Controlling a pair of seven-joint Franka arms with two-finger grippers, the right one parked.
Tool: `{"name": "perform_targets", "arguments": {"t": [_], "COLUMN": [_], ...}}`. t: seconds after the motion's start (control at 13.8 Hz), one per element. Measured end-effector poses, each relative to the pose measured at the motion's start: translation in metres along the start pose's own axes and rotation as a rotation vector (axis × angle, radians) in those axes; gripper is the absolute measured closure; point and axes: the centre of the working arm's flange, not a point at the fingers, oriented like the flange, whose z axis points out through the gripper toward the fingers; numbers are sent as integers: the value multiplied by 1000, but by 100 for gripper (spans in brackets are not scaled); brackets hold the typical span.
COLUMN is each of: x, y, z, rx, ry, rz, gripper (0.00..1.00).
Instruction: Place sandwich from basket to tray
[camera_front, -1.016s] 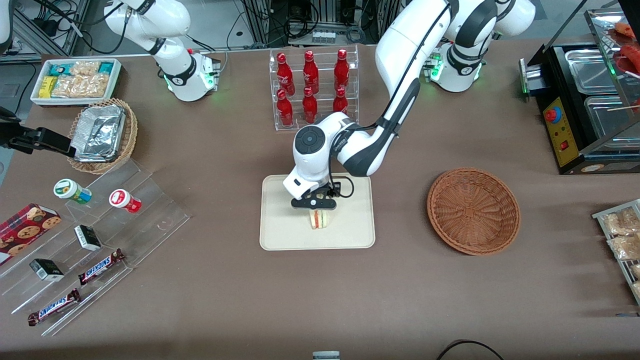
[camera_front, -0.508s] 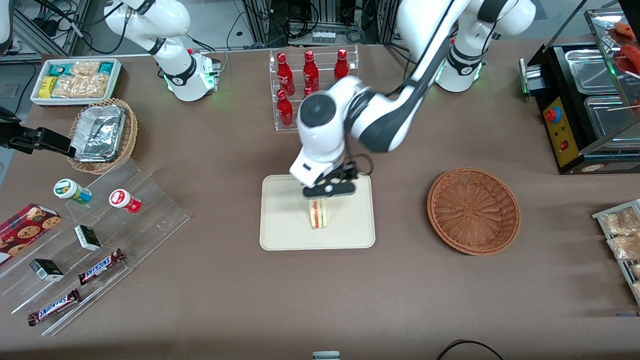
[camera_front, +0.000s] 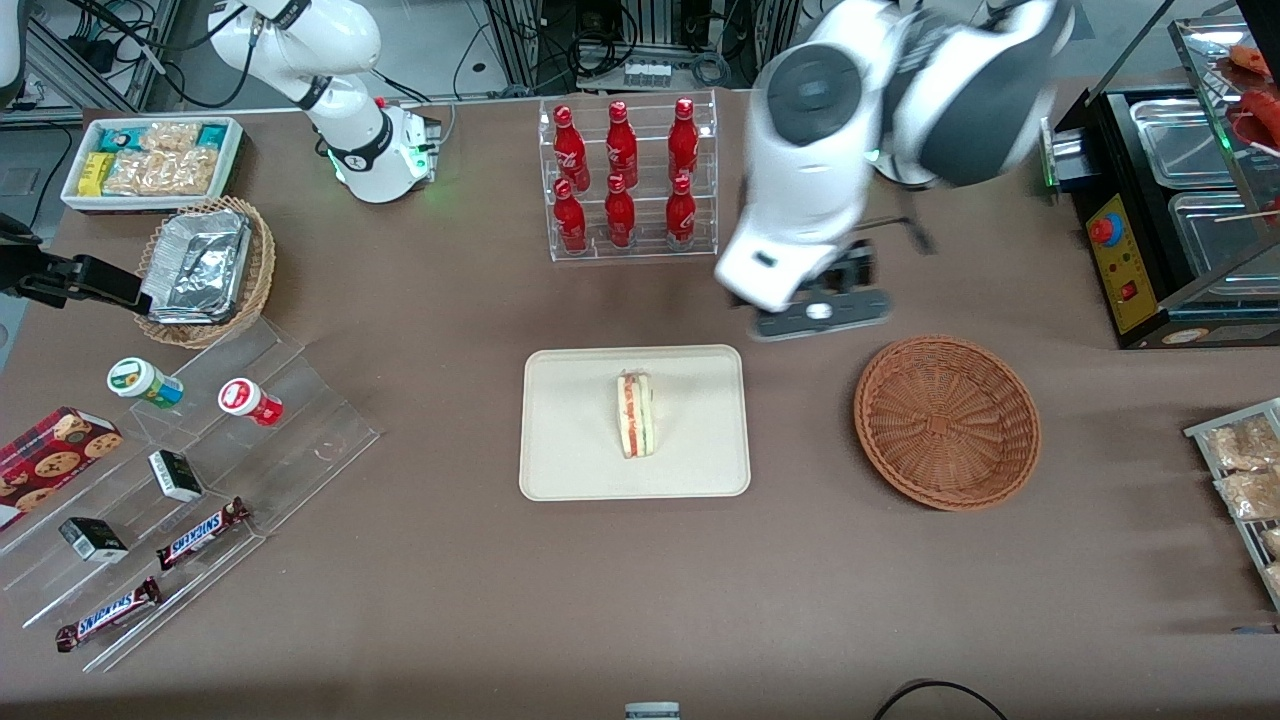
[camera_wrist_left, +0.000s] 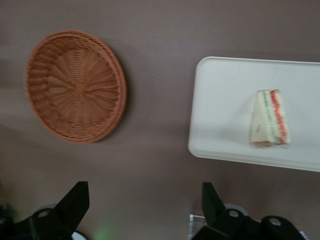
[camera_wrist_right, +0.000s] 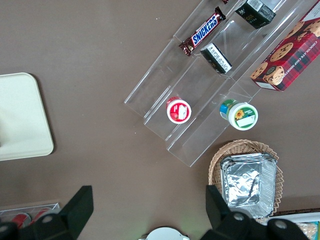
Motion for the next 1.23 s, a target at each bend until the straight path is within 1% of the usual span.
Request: {"name": "perform_targets", "arguments": {"t": [0.15, 0.29, 0.51, 0.8, 1.02, 1.23], "x": [9, 11, 14, 15, 7, -2], "y": [-50, -94, -164, -241, -279, -311], "z": [-15, -30, -48, -62, -67, -67], "rx": [0, -8, -28, -75, -88, -95], "ry": [-22, -34, -40, -40, -42, -45], "rz": [66, 119, 169, 186, 206, 174], "gripper": [0, 0, 0, 0, 0, 0]}}
